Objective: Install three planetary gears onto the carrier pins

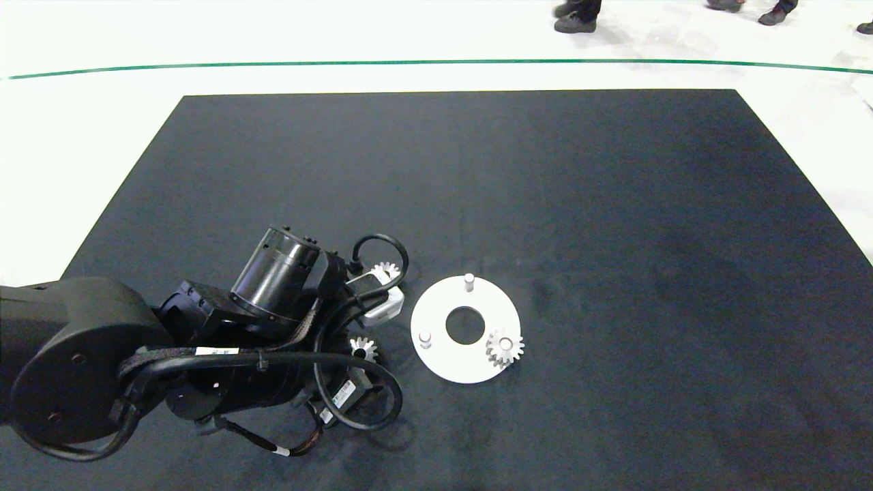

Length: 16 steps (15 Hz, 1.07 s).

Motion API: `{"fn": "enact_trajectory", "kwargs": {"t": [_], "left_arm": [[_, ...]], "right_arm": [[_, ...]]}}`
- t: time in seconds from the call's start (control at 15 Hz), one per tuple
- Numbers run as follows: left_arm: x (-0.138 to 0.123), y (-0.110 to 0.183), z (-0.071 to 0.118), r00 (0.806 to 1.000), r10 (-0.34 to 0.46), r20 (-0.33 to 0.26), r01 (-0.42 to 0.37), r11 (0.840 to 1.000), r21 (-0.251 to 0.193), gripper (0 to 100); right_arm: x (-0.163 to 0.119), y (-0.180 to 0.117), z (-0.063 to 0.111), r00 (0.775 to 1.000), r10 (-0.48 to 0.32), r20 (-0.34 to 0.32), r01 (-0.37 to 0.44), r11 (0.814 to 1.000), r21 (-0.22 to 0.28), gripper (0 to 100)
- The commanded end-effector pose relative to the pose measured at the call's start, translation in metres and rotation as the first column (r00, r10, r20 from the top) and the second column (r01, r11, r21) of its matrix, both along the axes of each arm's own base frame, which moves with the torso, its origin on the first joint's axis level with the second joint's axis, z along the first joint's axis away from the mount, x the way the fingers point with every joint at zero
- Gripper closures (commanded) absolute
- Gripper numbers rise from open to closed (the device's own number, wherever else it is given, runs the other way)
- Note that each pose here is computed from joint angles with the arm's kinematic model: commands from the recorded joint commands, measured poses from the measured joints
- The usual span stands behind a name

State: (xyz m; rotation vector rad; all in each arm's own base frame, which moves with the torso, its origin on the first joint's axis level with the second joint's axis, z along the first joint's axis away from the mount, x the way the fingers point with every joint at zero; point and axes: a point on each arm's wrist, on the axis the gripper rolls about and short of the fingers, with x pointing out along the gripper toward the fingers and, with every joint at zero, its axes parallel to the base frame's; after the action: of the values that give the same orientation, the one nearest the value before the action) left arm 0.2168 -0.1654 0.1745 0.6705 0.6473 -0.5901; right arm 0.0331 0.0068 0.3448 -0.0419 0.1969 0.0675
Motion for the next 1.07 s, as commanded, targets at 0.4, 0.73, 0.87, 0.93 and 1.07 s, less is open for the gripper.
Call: {"fn": "enact_trajectory", "kwargs": {"t": [0.4, 0.73, 0.87, 0.93, 1.07], "left_arm": [[-0.0011, -0.0008, -0.0014, 1.000, -0.004, -0.003, 0.004, 1.000, 0.004, 38], [-0.0015, -0.0016, -0.0010, 1.000, -0.006, -0.002, 0.006, 1.000, 0.002, 47], [-0.0015, -0.0016, -0.0010, 1.000, -0.007, -0.002, 0.007, 1.000, 0.003, 52], [-0.0013, -0.0017, -0.0006, 1.000, -0.007, -0.001, 0.007, 1.000, 0.002, 53], [-0.0014, -0.0017, -0.0009, 1.000, -0.007, -0.001, 0.007, 1.000, 0.002, 58]], "right_arm": [[0.0008, 0.0004, -0.0004, 1.000, 0.000, -0.005, 0.000, 1.000, -0.002, 0], [0.0008, 0.0004, -0.0004, 1.000, 0.000, -0.005, 0.000, 1.000, -0.002, 0], [0.0008, 0.0004, -0.0004, 1.000, -0.002, -0.005, 0.002, 1.000, -0.003, 0], [0.0008, 0.0004, -0.0004, 1.000, 0.000, -0.005, 0.000, 1.000, -0.002, 0], [0.0008, 0.0005, -0.0004, 1.000, 0.001, -0.005, -0.001, 1.000, -0.002, 0]]}}
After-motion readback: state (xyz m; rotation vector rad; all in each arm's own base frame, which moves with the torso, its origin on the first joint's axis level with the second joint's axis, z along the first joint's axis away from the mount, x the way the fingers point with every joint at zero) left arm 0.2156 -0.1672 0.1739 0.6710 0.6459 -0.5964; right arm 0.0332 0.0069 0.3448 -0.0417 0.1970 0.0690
